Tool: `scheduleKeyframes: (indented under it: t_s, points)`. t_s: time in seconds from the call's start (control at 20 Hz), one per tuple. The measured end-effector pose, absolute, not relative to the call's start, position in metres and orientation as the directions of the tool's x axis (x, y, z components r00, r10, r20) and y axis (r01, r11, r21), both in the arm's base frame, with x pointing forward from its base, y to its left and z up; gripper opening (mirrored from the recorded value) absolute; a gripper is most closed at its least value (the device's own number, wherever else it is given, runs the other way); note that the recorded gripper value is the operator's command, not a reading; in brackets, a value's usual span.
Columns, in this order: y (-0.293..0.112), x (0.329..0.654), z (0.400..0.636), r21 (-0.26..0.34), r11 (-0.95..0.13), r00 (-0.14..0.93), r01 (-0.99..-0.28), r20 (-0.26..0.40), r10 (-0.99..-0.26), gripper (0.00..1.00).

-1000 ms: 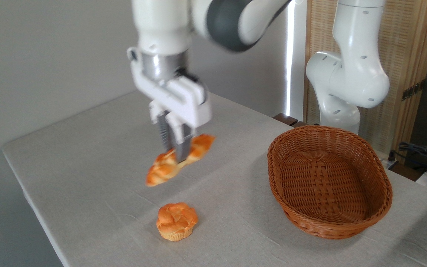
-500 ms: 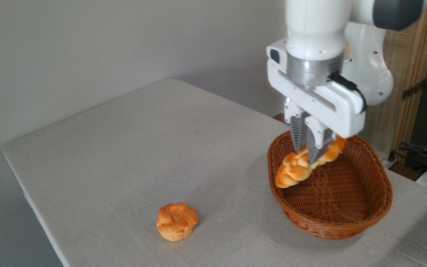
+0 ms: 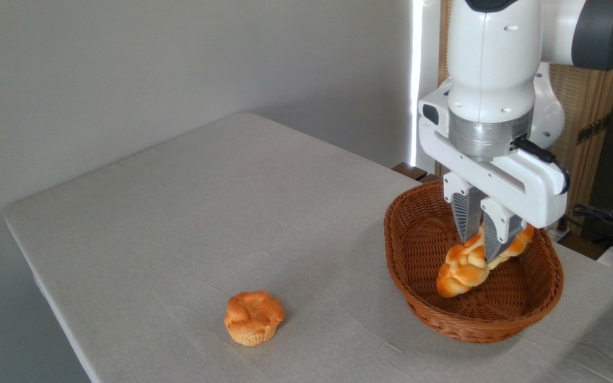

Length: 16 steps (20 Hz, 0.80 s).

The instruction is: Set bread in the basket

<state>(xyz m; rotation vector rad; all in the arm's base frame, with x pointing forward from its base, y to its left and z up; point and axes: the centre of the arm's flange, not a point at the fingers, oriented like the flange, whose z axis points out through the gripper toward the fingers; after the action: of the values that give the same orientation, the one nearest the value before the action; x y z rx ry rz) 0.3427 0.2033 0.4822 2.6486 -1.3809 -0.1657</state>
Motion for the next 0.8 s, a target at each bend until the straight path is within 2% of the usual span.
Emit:
scheduleKeyframes:
  t_s: [0.8]
  points:
    - [0.2040,0.3472,0.4778,0.174,-0.566,0.570,-0.806,-0.030,-0.821,1.00]
